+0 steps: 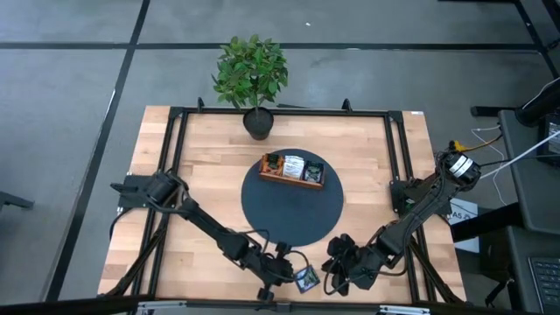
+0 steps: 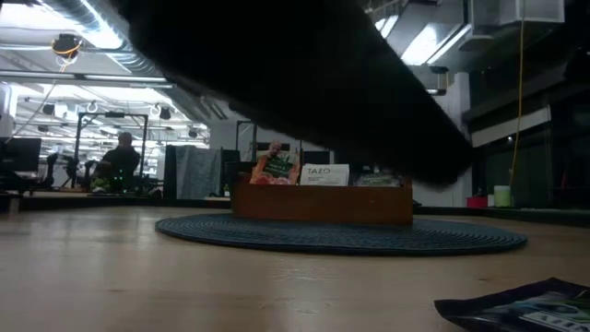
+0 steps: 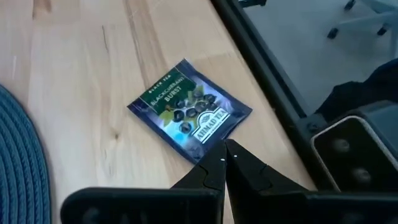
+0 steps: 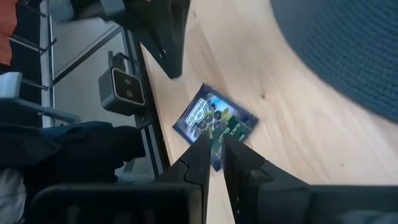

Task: Pick & Place Tea
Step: Put the violet tea bag into the right side of the wooden organizer

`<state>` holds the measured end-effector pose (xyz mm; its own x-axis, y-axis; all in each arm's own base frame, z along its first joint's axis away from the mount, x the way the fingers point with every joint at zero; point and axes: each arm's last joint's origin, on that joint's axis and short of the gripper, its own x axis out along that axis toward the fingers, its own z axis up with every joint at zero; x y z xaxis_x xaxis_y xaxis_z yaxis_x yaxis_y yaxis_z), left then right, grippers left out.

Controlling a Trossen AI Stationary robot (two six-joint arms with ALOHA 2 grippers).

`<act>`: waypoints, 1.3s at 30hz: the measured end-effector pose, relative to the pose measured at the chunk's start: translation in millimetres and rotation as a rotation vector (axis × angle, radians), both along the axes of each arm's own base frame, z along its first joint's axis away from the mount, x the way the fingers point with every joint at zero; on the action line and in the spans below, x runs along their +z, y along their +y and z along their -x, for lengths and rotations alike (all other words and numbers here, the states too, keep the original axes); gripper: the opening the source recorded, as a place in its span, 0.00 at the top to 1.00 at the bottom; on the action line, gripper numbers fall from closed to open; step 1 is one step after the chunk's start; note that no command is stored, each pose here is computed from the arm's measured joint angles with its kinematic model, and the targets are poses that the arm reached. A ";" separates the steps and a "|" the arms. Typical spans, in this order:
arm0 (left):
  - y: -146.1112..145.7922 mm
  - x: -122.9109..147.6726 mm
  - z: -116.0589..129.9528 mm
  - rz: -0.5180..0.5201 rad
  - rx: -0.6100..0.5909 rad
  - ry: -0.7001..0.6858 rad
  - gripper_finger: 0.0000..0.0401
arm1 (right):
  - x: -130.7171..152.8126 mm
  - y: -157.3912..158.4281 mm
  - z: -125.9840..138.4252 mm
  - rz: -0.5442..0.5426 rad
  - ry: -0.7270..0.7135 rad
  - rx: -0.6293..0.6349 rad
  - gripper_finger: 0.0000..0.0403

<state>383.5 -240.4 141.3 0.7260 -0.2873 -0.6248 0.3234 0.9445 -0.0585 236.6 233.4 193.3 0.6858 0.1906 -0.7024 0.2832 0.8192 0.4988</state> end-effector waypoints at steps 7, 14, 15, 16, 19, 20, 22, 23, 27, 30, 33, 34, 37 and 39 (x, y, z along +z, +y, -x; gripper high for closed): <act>6.5 -1.3 -5.0 -0.005 0.029 -0.011 0.99 | -10.4 2.5 -4.2 0.034 -0.016 -0.033 0.85; 10.9 -6.6 -9.6 0.005 0.034 -0.012 0.99 | -30.9 7.1 -8.5 0.067 0.017 -0.027 0.84; 10.5 -8.0 -9.7 0.010 0.026 -0.009 0.99 | -31.3 7.3 -8.7 0.066 0.016 -0.028 0.83; 9.9 -8.5 -10.7 0.022 0.021 -0.013 0.99 | -31.4 7.5 -9.0 0.065 0.013 -0.028 0.83; 9.5 -11.0 -11.8 0.036 0.006 -0.012 1.00 | -31.7 7.4 -9.1 0.069 0.011 -0.032 0.83; 9.0 -12.0 -12.4 0.043 0.003 -0.017 0.99 | -31.7 7.5 -9.2 0.068 0.010 -0.032 0.83; 9.7 -15.0 -13.3 0.040 0.005 -0.013 0.99 | -31.6 7.4 -9.4 0.067 0.008 -0.033 0.83; 10.6 -17.2 -14.4 0.041 0.008 -0.014 0.99 | -31.4 7.3 -9.7 0.066 0.005 -0.035 0.83; 14.6 -27.4 -16.8 0.041 0.004 0.018 0.99 | -31.3 7.3 -9.8 0.066 0.005 -0.035 0.83; 17.7 -31.5 -18.6 0.038 0.014 0.026 0.99 | -31.3 7.3 -9.8 0.066 0.005 -0.035 0.83; 19.2 -31.7 -19.3 0.049 0.004 0.035 0.99 | -31.4 7.3 -9.8 0.067 0.005 -0.035 0.83; 20.0 -32.3 -19.2 0.050 0.002 0.044 0.99 | -31.4 7.3 -9.8 0.067 0.005 -0.034 0.83; 21.7 -33.7 -18.8 0.053 -0.006 0.067 0.99 | -31.4 7.1 -9.8 0.069 0.006 -0.034 0.83; 23.8 -34.2 -19.0 0.060 -0.004 0.085 0.99 | -31.4 7.1 -9.8 0.069 0.006 -0.034 0.83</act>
<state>402.5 -216.6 107.2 0.6696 -0.3285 -0.6661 0.3183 0.9373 -0.1422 246.4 240.5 161.9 0.6869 0.1183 -0.7171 0.3138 0.8416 0.4395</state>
